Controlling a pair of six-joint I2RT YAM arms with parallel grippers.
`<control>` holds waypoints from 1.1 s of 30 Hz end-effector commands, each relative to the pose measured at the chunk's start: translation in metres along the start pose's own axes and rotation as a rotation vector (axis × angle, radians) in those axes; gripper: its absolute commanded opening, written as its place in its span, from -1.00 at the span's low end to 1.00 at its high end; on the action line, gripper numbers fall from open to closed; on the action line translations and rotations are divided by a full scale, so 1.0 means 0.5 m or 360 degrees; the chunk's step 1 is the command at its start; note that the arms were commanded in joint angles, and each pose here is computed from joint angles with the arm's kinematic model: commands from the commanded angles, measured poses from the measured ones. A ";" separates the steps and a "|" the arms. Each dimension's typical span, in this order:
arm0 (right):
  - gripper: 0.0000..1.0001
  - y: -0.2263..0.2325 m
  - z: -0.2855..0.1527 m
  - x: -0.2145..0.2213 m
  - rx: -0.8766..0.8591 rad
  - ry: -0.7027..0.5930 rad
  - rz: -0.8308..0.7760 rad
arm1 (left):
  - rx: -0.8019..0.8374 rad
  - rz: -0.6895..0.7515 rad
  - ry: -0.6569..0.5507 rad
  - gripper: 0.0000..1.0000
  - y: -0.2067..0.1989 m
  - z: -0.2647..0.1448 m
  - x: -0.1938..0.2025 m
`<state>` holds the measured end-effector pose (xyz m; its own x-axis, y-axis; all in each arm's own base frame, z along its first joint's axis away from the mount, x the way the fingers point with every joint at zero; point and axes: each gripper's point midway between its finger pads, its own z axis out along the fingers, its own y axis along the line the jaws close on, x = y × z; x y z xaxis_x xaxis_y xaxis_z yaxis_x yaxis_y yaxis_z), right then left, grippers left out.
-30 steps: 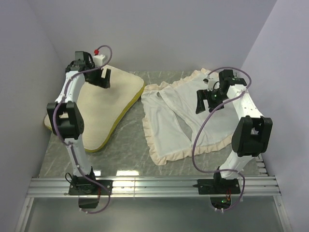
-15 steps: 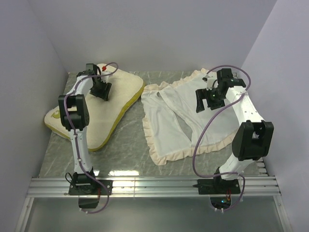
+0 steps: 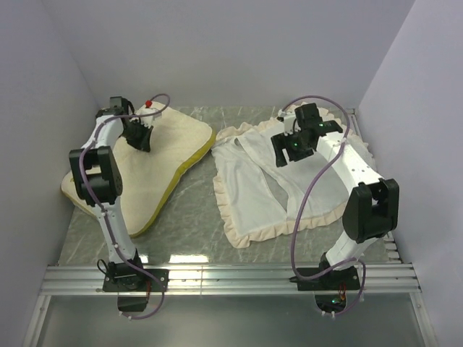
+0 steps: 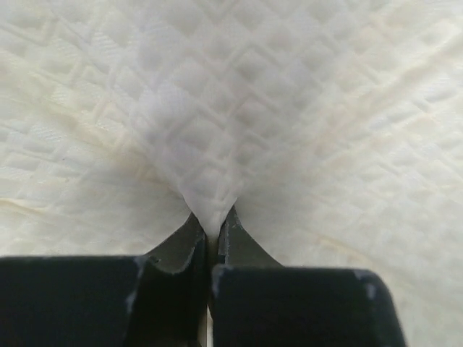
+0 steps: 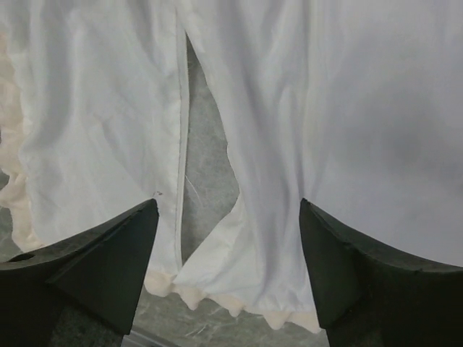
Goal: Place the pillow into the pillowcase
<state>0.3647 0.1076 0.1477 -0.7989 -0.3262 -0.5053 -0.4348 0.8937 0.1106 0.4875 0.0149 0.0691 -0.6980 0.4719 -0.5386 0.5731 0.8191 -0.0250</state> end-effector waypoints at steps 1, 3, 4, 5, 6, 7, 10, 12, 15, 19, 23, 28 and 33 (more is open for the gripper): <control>0.60 0.007 0.001 -0.047 0.0106 -0.0147 -0.0031 | 0.0220 0.0148 -0.0064 -0.99 -0.071 -0.131 -0.005; 0.47 0.020 0.014 -0.061 0.0127 -0.0170 -0.0061 | 0.0266 0.0228 -0.0135 -0.99 -0.089 -0.171 -0.020; 0.42 0.014 0.025 -0.061 0.0168 -0.0155 -0.0069 | 0.0313 0.0239 -0.0130 -0.99 -0.109 -0.190 -0.017; 0.38 0.015 0.031 -0.069 0.0186 -0.0177 -0.0073 | 0.0334 0.0253 -0.0142 -0.99 -0.116 -0.199 -0.015; 0.30 0.027 0.041 -0.069 0.0189 -0.0169 -0.0100 | 0.0369 0.0284 -0.0167 -0.99 -0.126 -0.205 -0.017; 0.26 0.024 0.058 -0.065 0.0217 -0.0151 -0.0118 | 0.0376 0.0296 -0.0176 -0.99 -0.136 -0.215 -0.014; 0.22 0.035 0.100 -0.045 0.0258 -0.0077 -0.0182 | 0.0402 0.0319 -0.0226 -0.99 -0.150 -0.230 -0.007; 0.22 0.036 0.121 -0.027 0.0292 -0.0020 -0.0199 | 0.0415 0.0331 -0.0258 -0.99 -0.149 -0.242 0.000; 0.22 0.040 0.148 -0.009 0.0342 0.0049 -0.0209 | 0.0475 0.0351 -0.0308 -0.99 -0.169 -0.257 0.014; 0.25 0.034 0.185 0.001 0.0450 0.0080 -0.0230 | 0.0576 0.0433 -0.0339 -0.99 -0.213 -0.277 0.028; 0.18 0.011 0.218 -0.001 0.0560 0.0113 -0.0210 | 0.0602 0.0517 -0.0317 -0.99 -0.245 -0.288 0.062; -0.33 0.019 0.175 -0.037 0.0550 0.0024 -0.0193 | 0.0612 0.0672 -0.0310 -0.99 -0.284 -0.302 0.104; -1.00 0.023 0.119 -0.078 0.0555 -0.0081 -0.0223 | 0.0666 0.0804 -0.0294 -0.99 -0.332 -0.298 0.102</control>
<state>0.3942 0.1444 0.0567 -0.7856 -0.4745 -0.3972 -0.4103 0.8799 -0.2395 0.2995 -0.0279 0.1543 -0.3671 0.6533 -0.6622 0.9102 0.3992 -0.1108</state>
